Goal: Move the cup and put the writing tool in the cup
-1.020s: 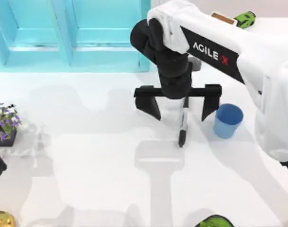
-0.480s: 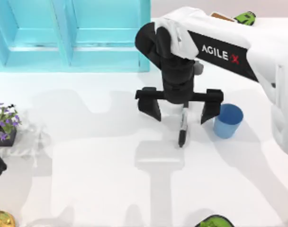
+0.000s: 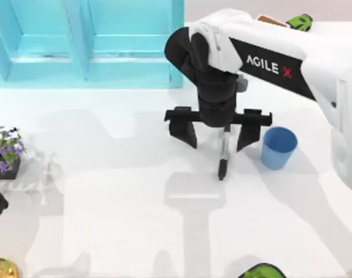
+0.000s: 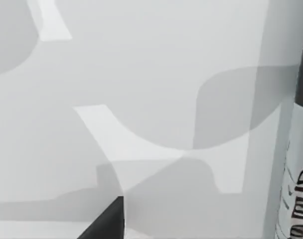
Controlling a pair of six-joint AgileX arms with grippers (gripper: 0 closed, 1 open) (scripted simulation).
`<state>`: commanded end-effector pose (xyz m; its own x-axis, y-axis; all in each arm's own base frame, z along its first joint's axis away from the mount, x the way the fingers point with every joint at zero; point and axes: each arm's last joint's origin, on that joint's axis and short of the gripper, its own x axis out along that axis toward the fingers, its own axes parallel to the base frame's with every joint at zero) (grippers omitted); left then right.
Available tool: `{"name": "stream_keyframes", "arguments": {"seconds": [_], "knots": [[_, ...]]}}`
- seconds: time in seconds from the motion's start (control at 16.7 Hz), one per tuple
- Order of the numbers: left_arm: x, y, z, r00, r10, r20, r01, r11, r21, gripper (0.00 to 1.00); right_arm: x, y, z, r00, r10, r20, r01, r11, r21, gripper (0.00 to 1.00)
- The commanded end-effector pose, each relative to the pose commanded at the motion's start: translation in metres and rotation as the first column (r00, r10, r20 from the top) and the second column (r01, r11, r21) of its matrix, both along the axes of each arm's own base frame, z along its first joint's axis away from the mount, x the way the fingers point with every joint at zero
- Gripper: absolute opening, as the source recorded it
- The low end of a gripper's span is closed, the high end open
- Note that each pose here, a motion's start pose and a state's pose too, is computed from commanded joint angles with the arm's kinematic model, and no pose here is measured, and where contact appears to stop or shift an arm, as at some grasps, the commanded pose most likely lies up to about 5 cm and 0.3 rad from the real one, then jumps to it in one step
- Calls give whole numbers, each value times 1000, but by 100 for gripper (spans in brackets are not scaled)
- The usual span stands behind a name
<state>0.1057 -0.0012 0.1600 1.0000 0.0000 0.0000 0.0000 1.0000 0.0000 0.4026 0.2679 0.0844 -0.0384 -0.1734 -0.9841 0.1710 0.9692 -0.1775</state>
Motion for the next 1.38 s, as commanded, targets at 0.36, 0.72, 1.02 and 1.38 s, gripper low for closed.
{"name": "stream_keyframes", "arguments": {"seconds": [0.36,0.72,1.02,1.38], "knots": [[0,0,0,1000,0,0,0,1000,0,100,0,0,0,1000,0,0,0,1000,0,10],[0,0,0,1000,0,0,0,1000,0,100,0,0,0,1000,0,0,0,1000,0,0],[0,0,0,1000,0,0,0,1000,0,100,0,9,32,998,-22,57,17,996,83,0],[0,0,0,1000,0,0,0,1000,0,100,-47,11,96,996,-43,80,35,994,99,0]]}}
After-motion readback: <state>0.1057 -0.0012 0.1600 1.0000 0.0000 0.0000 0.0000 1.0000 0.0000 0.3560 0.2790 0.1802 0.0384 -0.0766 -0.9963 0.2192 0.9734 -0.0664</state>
